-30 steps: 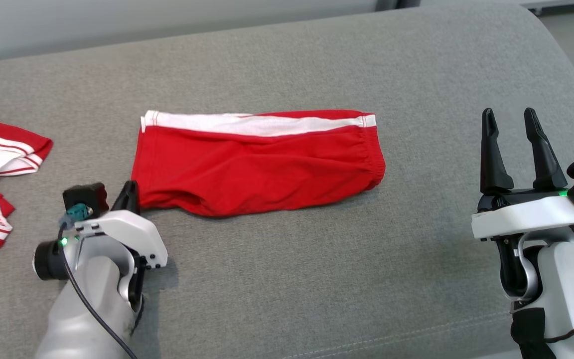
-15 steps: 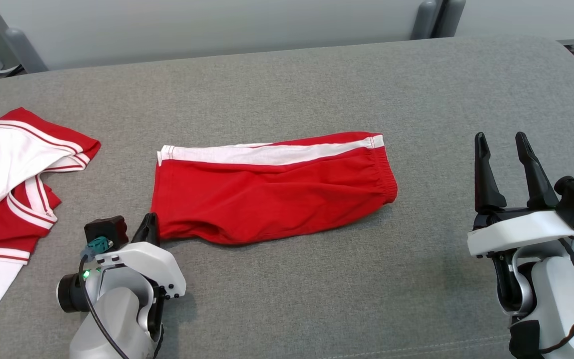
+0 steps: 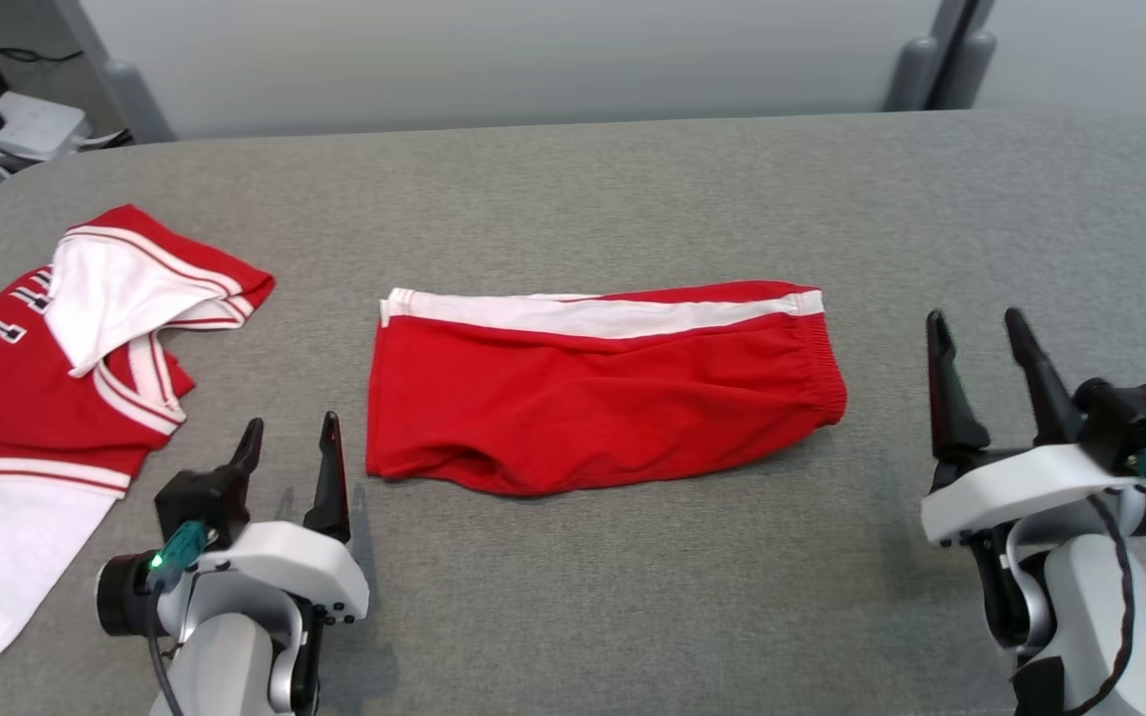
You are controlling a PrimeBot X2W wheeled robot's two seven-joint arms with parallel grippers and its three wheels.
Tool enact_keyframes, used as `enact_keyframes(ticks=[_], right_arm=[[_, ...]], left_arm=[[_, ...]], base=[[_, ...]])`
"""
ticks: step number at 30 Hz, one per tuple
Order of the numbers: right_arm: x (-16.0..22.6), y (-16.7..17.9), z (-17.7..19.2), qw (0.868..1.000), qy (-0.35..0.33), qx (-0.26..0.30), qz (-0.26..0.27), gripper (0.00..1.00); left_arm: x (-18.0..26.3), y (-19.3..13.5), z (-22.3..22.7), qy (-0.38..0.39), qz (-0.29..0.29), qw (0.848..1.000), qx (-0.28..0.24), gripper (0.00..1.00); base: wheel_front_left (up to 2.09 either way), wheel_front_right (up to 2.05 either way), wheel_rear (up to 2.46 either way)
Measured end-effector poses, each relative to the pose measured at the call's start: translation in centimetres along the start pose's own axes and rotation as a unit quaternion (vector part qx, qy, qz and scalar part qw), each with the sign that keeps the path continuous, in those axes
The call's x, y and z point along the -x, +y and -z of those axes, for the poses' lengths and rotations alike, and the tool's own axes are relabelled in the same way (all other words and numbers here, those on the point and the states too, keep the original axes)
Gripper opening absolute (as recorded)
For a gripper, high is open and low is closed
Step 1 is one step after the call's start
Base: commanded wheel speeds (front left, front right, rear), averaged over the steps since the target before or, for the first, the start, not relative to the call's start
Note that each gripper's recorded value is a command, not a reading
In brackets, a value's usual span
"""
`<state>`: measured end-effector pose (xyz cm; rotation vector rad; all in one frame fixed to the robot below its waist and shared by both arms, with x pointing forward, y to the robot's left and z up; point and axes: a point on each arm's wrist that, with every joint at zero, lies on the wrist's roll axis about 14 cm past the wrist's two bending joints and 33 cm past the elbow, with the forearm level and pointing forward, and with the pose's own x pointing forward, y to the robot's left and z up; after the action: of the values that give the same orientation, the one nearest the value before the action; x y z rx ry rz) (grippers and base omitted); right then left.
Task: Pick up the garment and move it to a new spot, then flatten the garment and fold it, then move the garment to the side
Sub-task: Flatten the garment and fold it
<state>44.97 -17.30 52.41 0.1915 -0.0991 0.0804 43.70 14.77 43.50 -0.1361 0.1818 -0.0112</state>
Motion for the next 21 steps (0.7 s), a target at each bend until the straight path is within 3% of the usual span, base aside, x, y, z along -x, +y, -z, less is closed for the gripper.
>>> enact_keyframes(ticks=[7, 21], right_arm=[[-0.3, 1.8, 5.4, 0.996, 0.084, 0.004, -0.029, 1.0], [-3.3, 4.3, 11.4, 0.985, 0.167, -0.014, -0.048, 1.0]], left_arm=[[2.5, 3.1, -1.9, -0.044, -0.037, 0.998, -0.003, 1.0], [6.6, 7.8, -2.2, -0.058, -0.101, 0.993, -0.012, 1.0]], base=[[0.0, 0.0, 0.0], [0.0, 0.0, 0.0]])
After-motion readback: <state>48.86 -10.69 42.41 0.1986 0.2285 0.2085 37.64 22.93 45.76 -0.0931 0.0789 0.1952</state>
